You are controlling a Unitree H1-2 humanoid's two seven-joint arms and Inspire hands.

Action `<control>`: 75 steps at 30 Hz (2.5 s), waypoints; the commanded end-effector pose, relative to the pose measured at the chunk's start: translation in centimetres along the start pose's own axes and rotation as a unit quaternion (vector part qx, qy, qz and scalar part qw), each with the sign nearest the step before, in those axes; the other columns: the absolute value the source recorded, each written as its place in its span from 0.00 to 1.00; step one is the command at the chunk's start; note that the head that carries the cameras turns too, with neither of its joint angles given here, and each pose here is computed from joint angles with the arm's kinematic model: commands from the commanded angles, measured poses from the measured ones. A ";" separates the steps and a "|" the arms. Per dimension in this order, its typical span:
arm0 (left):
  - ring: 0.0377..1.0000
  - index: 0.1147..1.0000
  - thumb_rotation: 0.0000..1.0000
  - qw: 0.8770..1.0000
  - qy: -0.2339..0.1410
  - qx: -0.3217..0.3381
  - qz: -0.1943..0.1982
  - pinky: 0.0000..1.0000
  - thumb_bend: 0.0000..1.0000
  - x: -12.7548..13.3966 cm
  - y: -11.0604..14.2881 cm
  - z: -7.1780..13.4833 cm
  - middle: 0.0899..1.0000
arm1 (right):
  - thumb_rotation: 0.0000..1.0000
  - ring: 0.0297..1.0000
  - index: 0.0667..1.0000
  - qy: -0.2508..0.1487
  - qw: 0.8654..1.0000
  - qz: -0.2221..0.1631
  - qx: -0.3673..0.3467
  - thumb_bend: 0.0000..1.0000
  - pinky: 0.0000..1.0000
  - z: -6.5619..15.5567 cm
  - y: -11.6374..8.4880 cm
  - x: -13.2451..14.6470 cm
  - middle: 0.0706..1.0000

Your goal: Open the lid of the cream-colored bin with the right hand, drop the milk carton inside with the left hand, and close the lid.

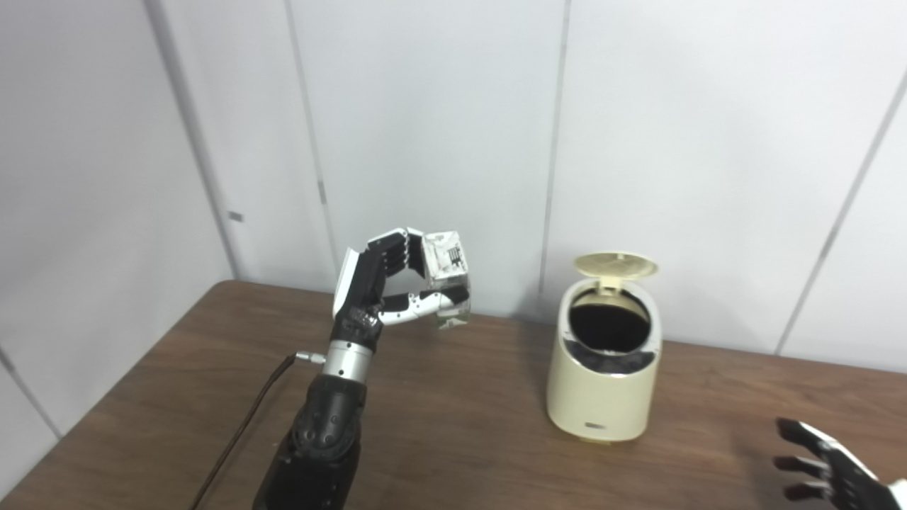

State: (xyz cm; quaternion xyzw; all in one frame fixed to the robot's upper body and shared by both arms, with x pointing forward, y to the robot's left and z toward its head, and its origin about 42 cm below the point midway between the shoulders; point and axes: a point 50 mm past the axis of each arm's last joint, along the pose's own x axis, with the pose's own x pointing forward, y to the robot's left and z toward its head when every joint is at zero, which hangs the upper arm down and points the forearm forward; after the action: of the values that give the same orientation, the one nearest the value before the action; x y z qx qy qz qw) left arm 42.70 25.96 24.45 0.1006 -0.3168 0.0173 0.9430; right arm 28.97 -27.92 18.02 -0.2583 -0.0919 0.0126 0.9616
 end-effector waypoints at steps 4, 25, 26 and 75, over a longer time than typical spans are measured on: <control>0.41 0.45 0.00 0.996 -0.088 -0.027 -0.017 0.42 0.50 3.8 -2.4 4.1 0.45 | 0.00 0.73 0.85 -0.059 0.998 -0.021 -0.019 0.71 0.64 2.2 -0.5 1.1 0.84; 0.42 0.45 0.00 0.986 -0.096 -0.121 -0.059 0.41 0.50 4.8 -10.6 4.9 0.44 | 0.01 0.76 0.85 -0.070 0.997 -0.026 -0.009 0.72 0.65 1.9 0.9 1.2 0.87; 0.42 0.45 0.00 0.986 -0.095 -0.124 -0.061 0.41 0.50 4.8 -10.9 4.8 0.44 | 0.02 0.75 0.85 -0.070 0.997 -0.028 -0.011 0.72 0.65 1.9 0.9 1.2 0.87; 0.44 0.44 0.00 0.990 -0.010 -0.115 -0.075 0.47 0.50 5.0 -16.2 1.3 0.43 | 0.15 0.75 0.85 -0.073 0.997 -0.036 -0.015 0.70 0.65 1.3 1.2 0.6 0.86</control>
State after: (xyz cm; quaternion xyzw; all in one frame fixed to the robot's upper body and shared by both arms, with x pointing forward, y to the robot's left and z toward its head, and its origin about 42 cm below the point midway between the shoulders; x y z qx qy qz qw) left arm 46.62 10.35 21.90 0.0178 -0.2604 -0.0937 0.9608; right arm 29.25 -26.22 17.43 -0.2684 -0.1334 0.0000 0.9540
